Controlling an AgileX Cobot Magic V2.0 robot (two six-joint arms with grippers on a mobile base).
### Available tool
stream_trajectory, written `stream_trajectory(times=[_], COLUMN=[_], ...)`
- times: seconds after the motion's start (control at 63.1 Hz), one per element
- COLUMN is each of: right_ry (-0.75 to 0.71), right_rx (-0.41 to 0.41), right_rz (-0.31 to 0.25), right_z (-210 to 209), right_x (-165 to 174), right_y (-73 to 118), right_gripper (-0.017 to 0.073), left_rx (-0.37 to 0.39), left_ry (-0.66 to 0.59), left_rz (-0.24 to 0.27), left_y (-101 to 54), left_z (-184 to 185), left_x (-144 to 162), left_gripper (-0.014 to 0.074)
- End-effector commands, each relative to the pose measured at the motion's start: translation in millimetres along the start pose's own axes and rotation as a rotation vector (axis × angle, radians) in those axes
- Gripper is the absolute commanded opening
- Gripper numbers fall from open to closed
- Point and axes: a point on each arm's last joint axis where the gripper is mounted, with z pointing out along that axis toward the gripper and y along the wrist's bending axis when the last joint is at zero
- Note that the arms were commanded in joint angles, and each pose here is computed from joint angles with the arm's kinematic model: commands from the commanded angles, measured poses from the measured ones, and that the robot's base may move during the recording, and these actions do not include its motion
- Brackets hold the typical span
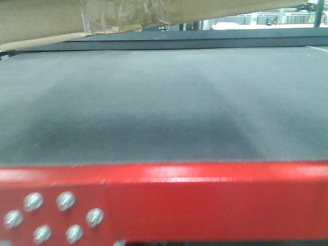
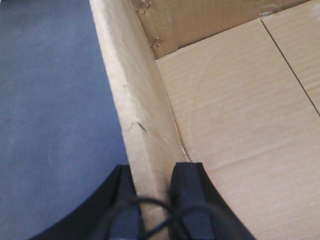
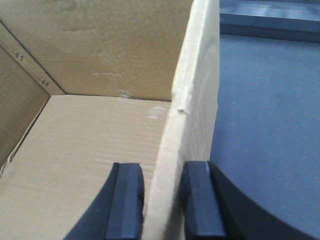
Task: Grab carton from right shelf to conveyor
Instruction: 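Lower the carton onto the grey conveyor belt with both grippers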
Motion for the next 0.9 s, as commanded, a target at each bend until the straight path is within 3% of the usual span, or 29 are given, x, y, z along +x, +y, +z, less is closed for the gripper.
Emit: stream_trajectory(times=[0.0, 0.887], right_ry=[-0.101, -0.101], right_rx=[0.031, 0.031], right_rz=[-0.028, -0.028], right_z=[-14.6, -14.6], right_x=[-11.3, -11.3], right_y=[-2.8, -2.8], right_gripper=[-0.0064, -0.0064], left_rx=[-0.128, -0.128], left_ry=[0.005, 0.005], left_rz=[0.060, 0.060], left_y=[14.6, 14.6], left_z=[-3.2, -3.2], left_x=[0.7, 0.7], left_gripper=[-0.0010, -0.0010])
